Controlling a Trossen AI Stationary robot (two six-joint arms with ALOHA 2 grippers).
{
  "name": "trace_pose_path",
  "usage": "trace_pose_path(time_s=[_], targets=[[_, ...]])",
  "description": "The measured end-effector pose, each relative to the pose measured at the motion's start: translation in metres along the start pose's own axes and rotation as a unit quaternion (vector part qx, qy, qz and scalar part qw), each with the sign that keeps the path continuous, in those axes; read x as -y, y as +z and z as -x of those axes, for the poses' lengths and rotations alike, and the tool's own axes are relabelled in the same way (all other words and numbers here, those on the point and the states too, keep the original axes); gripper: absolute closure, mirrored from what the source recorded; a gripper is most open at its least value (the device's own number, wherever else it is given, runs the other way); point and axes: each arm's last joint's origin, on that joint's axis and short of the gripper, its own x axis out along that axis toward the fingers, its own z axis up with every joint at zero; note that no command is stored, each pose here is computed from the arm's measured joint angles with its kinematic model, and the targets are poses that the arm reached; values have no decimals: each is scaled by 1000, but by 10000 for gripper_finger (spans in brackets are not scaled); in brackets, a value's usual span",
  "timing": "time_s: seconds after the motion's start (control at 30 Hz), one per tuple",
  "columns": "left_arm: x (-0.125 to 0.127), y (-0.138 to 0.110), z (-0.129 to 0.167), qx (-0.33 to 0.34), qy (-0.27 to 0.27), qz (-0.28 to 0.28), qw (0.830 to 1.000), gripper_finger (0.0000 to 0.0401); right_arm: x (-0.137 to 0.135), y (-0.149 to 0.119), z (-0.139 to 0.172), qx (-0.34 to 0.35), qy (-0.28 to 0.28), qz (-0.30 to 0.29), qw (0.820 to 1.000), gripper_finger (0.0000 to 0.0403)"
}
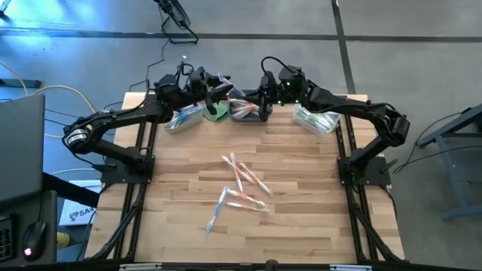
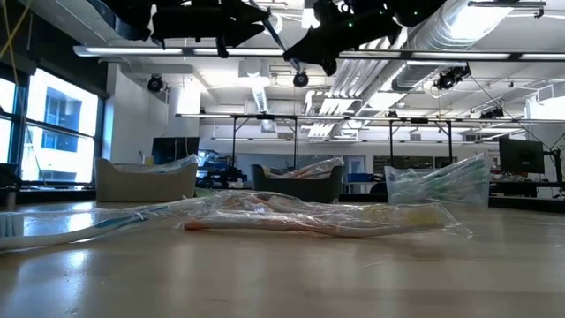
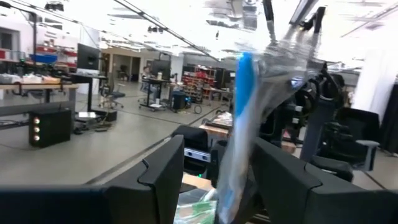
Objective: Pick & Place Toothbrushes
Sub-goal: Put the top blue toothbrush into the gray bin
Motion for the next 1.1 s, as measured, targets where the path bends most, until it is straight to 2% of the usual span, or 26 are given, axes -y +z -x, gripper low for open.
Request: trace_pose_path(time_s=[0.93, 1.1], targets=[[1, 0, 0, 0, -10, 27, 1000, 223, 1, -1, -1, -2, -1, -4, 1000, 392], [1, 0, 0, -1, -12, 27, 1000, 256, 3, -9, -9, -15, 0, -11, 1000, 392]])
